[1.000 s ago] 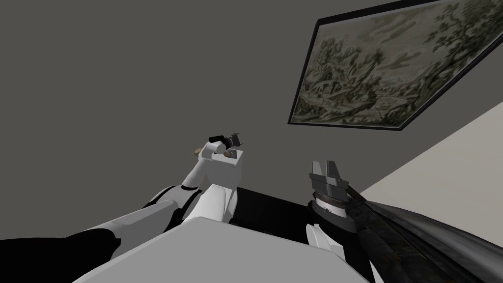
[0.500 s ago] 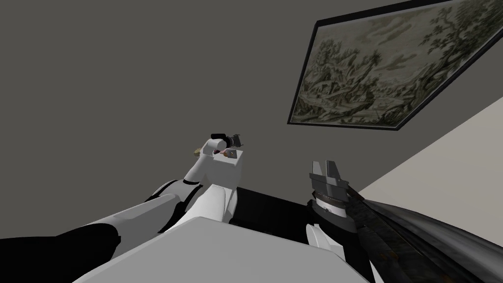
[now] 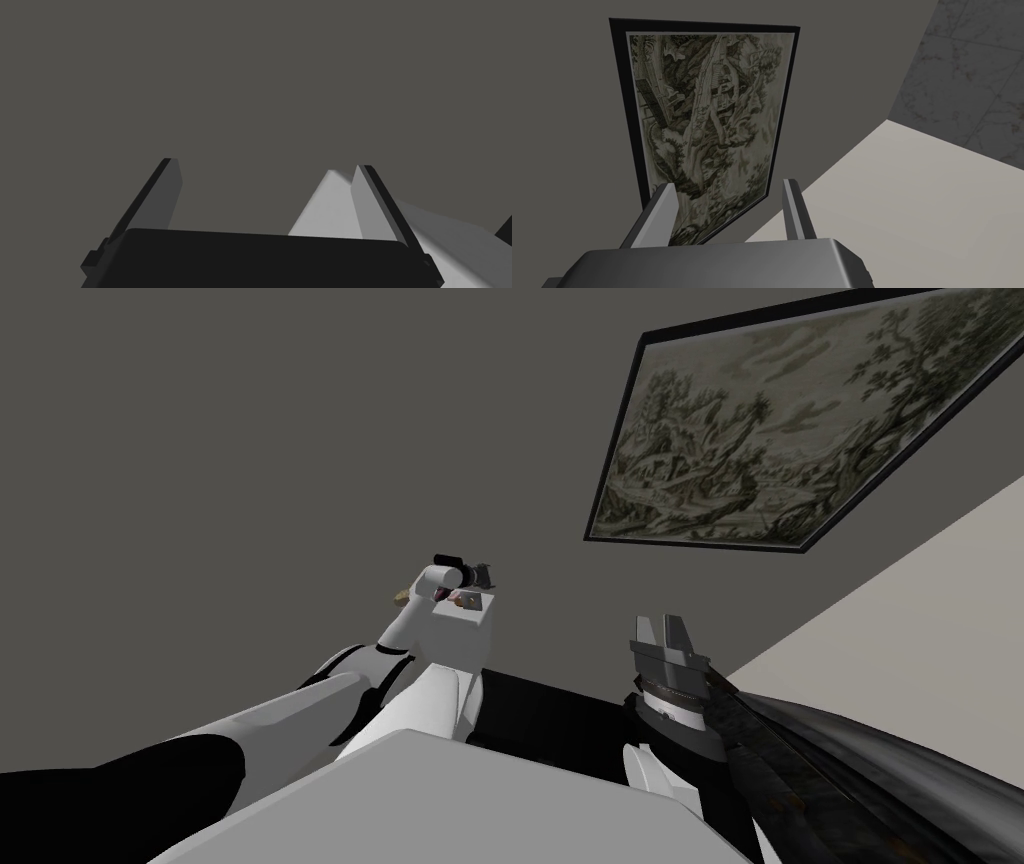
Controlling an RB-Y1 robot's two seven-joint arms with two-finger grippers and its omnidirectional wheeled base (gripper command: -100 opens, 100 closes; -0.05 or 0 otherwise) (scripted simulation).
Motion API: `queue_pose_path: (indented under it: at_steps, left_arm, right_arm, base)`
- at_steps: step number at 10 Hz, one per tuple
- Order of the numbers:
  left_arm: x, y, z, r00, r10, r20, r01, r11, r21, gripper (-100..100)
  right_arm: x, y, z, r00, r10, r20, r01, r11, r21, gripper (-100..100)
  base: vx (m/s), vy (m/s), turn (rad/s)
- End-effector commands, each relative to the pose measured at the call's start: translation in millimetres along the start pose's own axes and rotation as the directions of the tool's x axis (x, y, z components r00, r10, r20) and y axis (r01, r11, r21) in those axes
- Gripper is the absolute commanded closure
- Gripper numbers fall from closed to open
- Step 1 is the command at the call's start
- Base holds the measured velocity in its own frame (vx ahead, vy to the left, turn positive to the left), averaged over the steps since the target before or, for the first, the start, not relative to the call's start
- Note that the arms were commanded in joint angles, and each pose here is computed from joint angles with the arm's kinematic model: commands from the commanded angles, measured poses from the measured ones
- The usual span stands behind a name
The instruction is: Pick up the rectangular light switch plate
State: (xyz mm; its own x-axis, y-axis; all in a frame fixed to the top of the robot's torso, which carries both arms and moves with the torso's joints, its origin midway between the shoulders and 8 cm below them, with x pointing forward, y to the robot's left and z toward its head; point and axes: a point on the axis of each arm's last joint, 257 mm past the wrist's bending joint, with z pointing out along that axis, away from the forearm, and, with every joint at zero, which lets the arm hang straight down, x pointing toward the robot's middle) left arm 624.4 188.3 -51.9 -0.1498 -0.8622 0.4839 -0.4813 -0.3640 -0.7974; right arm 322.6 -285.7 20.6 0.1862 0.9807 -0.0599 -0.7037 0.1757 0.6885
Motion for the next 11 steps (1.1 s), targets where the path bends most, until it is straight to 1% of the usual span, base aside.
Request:
queue_pose_path:
  at_steps: [1, 3, 4, 5, 6, 7, 8, 9, 10, 11]
  left_arm:
    - [-1.9, 2, 2.8, 1.000, -0.011, 0.014, 0.011, 0.998, -0.054, -100]
    - [-6.9, 13, 1.9, 0.999, -0.009, 0.034, 0.012, 0.995, -0.096, -100]
    - [-7.8, 12, 3.2, 0.999, -0.017, 0.046, 0.023, 0.991, -0.135, -100]
    - [-10.8, 18, 2.1, 0.998, -0.015, 0.058, 0.024, 0.987, -0.159, -100]
    - [-12.3, 22, 1.5, 0.998, -0.014, 0.065, 0.025, 0.985, -0.173, -100]
    - [-14.7, 22, 1.3, 0.996, -0.020, 0.081, 0.037, 0.976, -0.213, -100]
    - [-17.6, 28, -0.5, 0.996, -0.017, 0.093, 0.039, 0.971, -0.237, -100]
    - [-18.7, 31, -1.2, 0.995, -0.016, 0.098, 0.039, 0.968, -0.246, -100]
    - [-22.4, 32, -3.0, 0.993, -0.019, 0.118, 0.052, 0.956, -0.287, -100]
    - [-25.0, 37, -5.1, 0.992, -0.015, 0.129, 0.055, 0.950, -0.309, -100]
  right_arm:
    - [0, 0, 0.0, 1.000, 0.000, 0.000, 0.000, 1.000, 0.000, 0]
    - [0, 0, 0.0, 1.000, 0.000, 0.000, 0.000, 1.000, 0.000, 0]
    - [0, 0, 0.0, 1.000, 0.000, 0.000, 0.000, 1.000, 0.000, 0]
    - [0, 0, 0.0, 1.000, 0.000, 0.000, 0.000, 1.000, 0.000, 0]
    - [0, 0, 0.0, 1.000, 0.000, 0.000, 0.000, 1.000, 0.000, 0]
    - [0, 0, 0.0, 1.000, 0.000, 0.000, 0.000, 1.000, 0.000, 0]
    - [0, 0, 0.0, 1.000, 0.000, 0.000, 0.000, 1.000, 0.000, 0]
    - [0, 0, 0.0, 1.000, 0.000, 0.000, 0.000, 1.000, 0.000, 0]
    - [0, 0, 0.0, 1.000, 0.000, 0.000, 0.000, 1.000, 0.000, 0]
    - [0, 0, 0.0, 1.000, 0.000, 0.000, 0.000, 1.000, 0.000, 0]
  base:
    - [-0.003, 0.003, -0.012]
    - [0.003, -0.003, 0.011]
    - [0.012, 0.003, -0.014]
    - [0.000, 0.005, -0.017]
    - [0.000, 0.000, 0.000]
    - [0.034, 0.007, -0.034]
    - [0.033, 0.007, -0.028]
    - [0.010, 0.000, -0.002]
    - [0.034, 0.010, -0.040]
    - [0.034, 0.006, -0.024]
